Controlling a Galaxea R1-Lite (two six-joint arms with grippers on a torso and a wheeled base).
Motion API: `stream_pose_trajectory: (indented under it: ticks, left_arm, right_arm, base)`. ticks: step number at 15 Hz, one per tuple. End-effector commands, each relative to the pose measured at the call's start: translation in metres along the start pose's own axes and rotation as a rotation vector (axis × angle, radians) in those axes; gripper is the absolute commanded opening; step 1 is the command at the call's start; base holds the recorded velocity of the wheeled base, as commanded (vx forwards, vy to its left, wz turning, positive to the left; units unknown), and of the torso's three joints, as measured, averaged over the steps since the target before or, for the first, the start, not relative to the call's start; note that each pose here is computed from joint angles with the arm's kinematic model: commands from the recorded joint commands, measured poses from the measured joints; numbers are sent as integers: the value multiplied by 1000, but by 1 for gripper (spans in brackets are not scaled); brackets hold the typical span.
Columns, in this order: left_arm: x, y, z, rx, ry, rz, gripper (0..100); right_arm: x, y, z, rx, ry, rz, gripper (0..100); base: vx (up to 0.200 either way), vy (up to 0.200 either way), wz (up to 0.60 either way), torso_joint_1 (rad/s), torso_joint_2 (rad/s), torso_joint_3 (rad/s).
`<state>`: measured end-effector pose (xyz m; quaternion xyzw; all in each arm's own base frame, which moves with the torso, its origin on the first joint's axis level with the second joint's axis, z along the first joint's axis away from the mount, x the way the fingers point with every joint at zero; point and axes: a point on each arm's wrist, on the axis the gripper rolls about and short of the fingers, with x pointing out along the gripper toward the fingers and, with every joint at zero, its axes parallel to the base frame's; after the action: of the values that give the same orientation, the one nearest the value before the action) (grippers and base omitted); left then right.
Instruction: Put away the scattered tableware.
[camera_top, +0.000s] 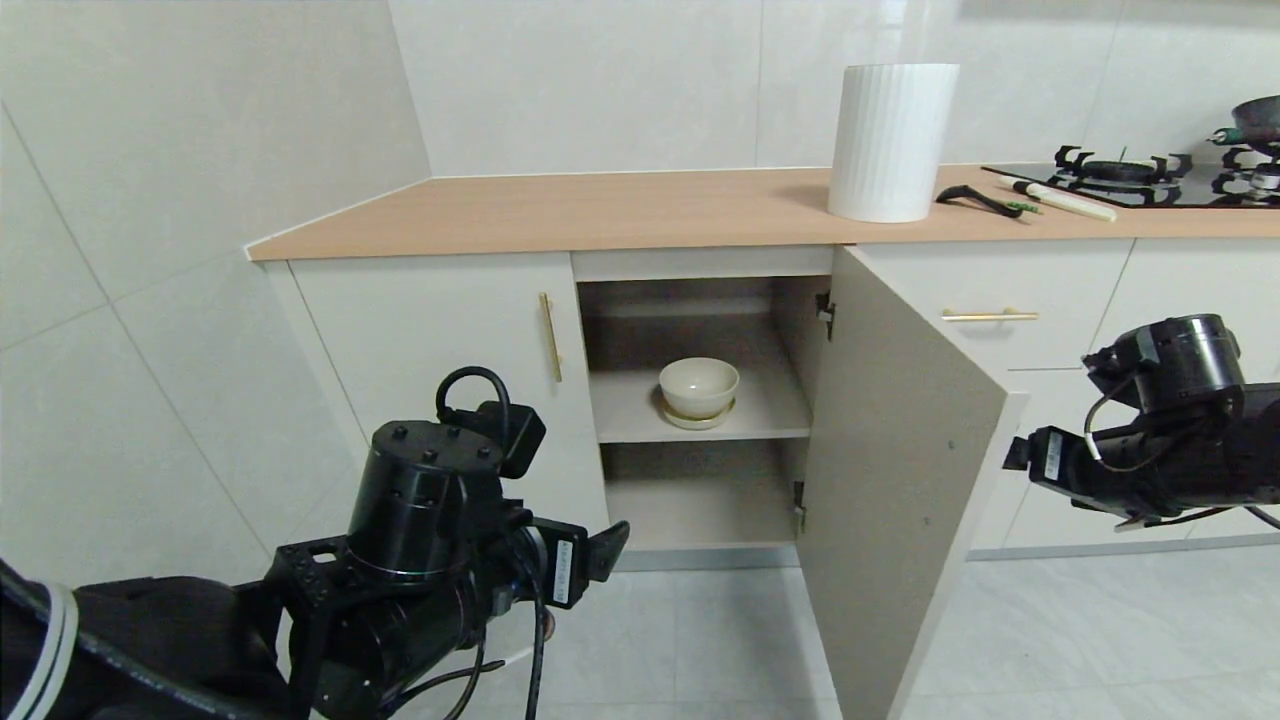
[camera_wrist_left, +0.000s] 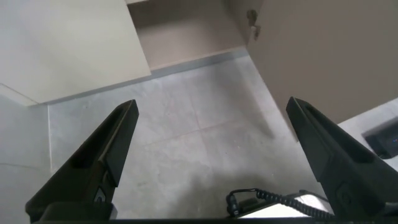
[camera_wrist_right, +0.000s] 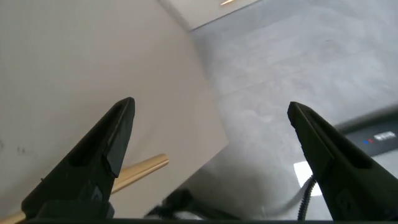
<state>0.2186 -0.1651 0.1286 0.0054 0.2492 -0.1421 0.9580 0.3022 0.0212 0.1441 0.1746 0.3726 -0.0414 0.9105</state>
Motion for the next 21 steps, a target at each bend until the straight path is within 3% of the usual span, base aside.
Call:
stream_pose_trajectory:
  ticks: [1,3,6,12,16,19,21]
  left_arm:
    - [-2,2,2,-4,-11,3,100]
    - [-13,4,12,-25,-69,-9,100]
    - [-20,5,17,-33,-97,-16,100]
    - [-7,7,10,-26,-58,6,100]
    - [1,8,7,-24,-42,20,100]
    - [5,8,8,-32,-64,20,100]
    - [5,8,8,-20,-64,21,100]
  right_arm:
    - [0,17,-8,-43,18,39,100]
    - [2,45,-16,-107,35,103,100]
    - [12,71,-18,-154,44,157,100]
    - [57,109,-29,-216,79,210,100]
    - [83,129,-20,-234,41,244,100]
    - [93,144,-20,-244,29,270,100]
    - [103,150,-24,-244,32,274,100]
  base:
    - [0,0,0,0,0,0]
    - [0,0,0,0,0,0]
    - [0,0,0,0,0,0]
    - [0,0,0,0,0,0]
    - [0,0,0,0,0,0]
    - [0,0,0,0,0,0]
    - [0,0,0,0,0,0]
